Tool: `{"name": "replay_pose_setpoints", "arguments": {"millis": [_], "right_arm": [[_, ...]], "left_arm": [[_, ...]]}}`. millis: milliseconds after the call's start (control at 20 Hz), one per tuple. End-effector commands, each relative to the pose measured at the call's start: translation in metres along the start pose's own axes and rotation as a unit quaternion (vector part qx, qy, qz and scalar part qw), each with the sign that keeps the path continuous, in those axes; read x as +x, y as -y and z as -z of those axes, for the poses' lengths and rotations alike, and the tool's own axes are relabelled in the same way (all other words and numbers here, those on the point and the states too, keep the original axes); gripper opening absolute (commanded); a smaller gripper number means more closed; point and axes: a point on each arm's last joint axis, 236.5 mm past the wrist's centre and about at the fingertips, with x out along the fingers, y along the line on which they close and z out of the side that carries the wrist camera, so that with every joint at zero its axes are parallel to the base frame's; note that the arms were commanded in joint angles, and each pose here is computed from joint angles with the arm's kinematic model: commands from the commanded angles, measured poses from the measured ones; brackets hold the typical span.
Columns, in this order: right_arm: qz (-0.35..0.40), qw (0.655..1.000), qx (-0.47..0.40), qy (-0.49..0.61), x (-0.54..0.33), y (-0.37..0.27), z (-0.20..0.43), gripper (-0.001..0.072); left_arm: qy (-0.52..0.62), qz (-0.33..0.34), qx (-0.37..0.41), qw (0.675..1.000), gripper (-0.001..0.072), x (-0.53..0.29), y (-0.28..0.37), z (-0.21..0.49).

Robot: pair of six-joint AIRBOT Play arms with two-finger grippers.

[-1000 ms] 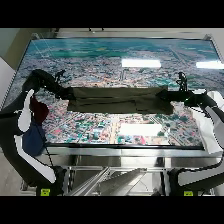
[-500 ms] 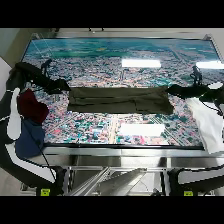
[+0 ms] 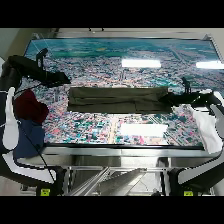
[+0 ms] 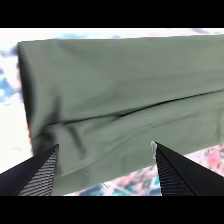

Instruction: Fold the shirts.

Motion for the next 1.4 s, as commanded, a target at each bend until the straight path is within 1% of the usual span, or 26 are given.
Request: {"name": "replay_pose_setpoints", "arguments": {"millis": [0, 50, 100, 150, 250, 400, 500, 700, 800, 900, 1000, 1100, 1150, 1250, 1350], "right_arm": [[-0.033, 0.999, -0.012, 0.000, 0.007, -0.019, -0.004, 0.0023], [-0.036, 0.999, -0.020, 0.001, 0.005, -0.024, -0.008, 0.0024], [-0.041, 0.999, -0.030, 0.001, 0.001, -0.031, -0.012, 0.0024], [-0.047, 0.998, -0.038, 0.001, -0.006, -0.041, -0.016, 0.0024], [-0.058, 0.997, -0.054, 0.005, -0.026, -0.066, -0.026, 0.0024], [-0.073, 0.993, -0.094, 0.011, -0.067, -0.119, -0.032, 0.0024], [-0.074, 0.990, -0.115, 0.020, -0.088, -0.150, -0.029, 0.0024], [-0.086, 0.982, -0.169, 0.006, -0.100, -0.205, -0.007, 0.0024], [-0.088, 0.979, -0.184, 0.000, -0.096, -0.219, 0.000, 0.0024], [-0.089, 0.979, -0.181, -0.006, -0.092, -0.223, 0.003, 0.0024], [-0.089, 0.979, -0.183, -0.004, -0.091, -0.225, 0.002, 0.0024], [-0.084, 0.980, -0.182, 0.001, -0.090, -0.223, -0.001, 0.0024], [-0.076, 0.981, -0.176, 0.005, -0.090, -0.219, -0.004, 0.0024], [-0.067, 0.984, -0.165, 0.006, -0.090, -0.217, -0.006, 0.0024], [-0.069, 0.985, -0.156, 0.009, -0.087, -0.228, -0.008, 0.0024]], "left_arm": [[-0.002, 0.014, 0.051, 0.999, 0.0641, 0.021, 0.050, -0.002], [-0.008, 0.019, 0.067, 0.998, 0.0479, 0.033, 0.066, 0.001], [-0.014, 0.024, 0.080, 0.996, 0.0155, 0.045, 0.079, 0.004], [-0.022, 0.030, 0.096, 0.995, 0.0021, 0.062, 0.097, 0.008], [-0.048, 0.041, 0.121, 0.991, 0.0021, 0.104, 0.125, 0.024], [-0.110, 0.053, 0.159, 0.980, 0.0020, 0.177, 0.165, 0.071], [-0.118, 0.059, 0.177, 0.975, 0.0020, 0.212, 0.194, 0.086], [-0.125, 0.081, 0.214, 0.965, 0.0020, 0.247, 0.249, 0.090], [-0.126, 0.087, 0.215, 0.964, 0.0020, 0.253, 0.265, 0.087], [-0.126, 0.090, 0.210, 0.966, 0.0020, 0.255, 0.269, 0.082], [-0.129, 0.105, 0.187, 0.968, 0.0020, 0.249, 0.267, 0.079], [-0.135, 0.148, 0.148, 0.969, 0.0020, 0.223, 0.270, 0.070], [-0.139, 0.171, 0.136, 0.966, 0.0020, 0.196, 0.272, 0.062], [-0.124, 0.202, 0.149, 0.960, 0.0020, 0.127, 0.269, 0.041], [-0.064, 0.203, 0.174, 0.962, 0.0019, 0.033, 0.256, 0.011]]}}
